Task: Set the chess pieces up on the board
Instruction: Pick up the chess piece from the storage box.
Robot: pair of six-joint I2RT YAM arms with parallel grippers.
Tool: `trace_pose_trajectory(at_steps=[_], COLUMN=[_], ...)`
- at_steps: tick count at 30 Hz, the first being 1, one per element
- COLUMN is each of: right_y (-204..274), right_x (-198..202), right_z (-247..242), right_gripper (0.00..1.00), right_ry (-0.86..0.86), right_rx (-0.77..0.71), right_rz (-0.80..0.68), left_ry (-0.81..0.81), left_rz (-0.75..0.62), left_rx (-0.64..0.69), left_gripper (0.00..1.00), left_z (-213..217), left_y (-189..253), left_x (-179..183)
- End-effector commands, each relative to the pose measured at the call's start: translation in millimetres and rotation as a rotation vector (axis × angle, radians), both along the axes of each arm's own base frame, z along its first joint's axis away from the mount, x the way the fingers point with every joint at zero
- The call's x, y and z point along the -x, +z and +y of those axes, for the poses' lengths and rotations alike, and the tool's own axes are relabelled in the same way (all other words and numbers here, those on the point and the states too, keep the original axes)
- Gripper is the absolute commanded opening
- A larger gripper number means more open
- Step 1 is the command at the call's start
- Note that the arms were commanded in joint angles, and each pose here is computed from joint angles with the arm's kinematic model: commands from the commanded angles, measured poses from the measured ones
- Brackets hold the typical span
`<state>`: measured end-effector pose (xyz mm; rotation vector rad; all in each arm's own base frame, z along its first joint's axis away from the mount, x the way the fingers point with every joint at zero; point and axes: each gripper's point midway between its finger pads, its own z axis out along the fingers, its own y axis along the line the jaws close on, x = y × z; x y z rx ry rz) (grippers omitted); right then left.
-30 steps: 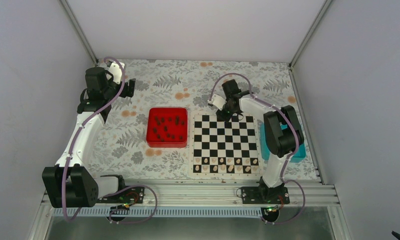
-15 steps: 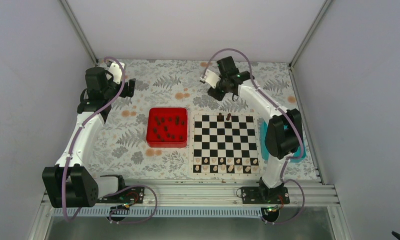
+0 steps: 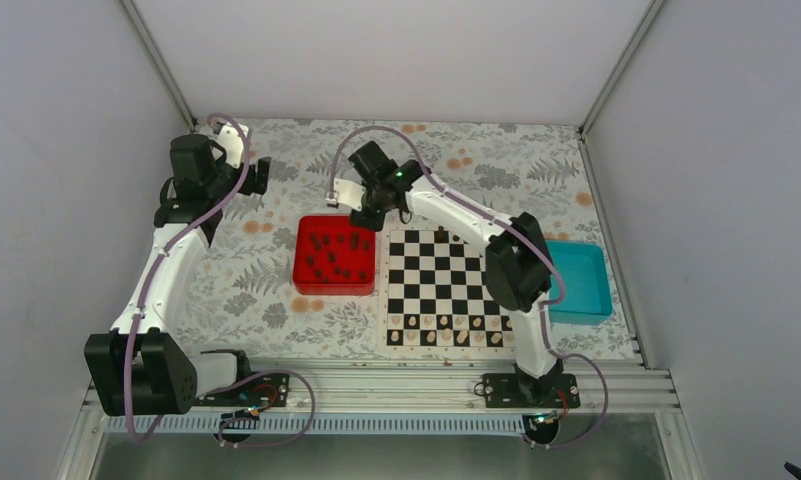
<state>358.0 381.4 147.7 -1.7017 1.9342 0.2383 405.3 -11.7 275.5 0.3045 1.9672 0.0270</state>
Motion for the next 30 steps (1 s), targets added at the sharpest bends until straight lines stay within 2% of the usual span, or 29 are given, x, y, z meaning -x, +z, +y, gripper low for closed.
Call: trace_pose_trajectory(at_steps=[1, 5, 17, 30], right_y=[-30.6, -54.4, -81.5, -99.8], right_x=[4.5, 8.2, 10.6, 14.3], right_z=[10.3, 20.7, 24.8, 19.6], right_gripper=[0.44, 0.44, 0.42, 0.34], right_ry=[0.020, 0.032, 0.038, 0.039], right_rx=[0.052, 0.093, 0.134, 0.172], right_rz=[0.048, 0.066, 0.098, 0.129], left_ry=[0.000, -0.001, 0.001, -0.001], left_rz=[-0.035, -0.032, -0.033, -0.030], left_rx=[-0.001, 0.000, -0.001, -0.002], left_gripper=[1.00, 1.00, 1.00, 1.00], left_z=[0.7, 0.4, 1.3, 1.8], left_y=[9.1, 8.2, 7.1, 5.2], left_x=[1.8, 2.0, 1.9, 2.1])
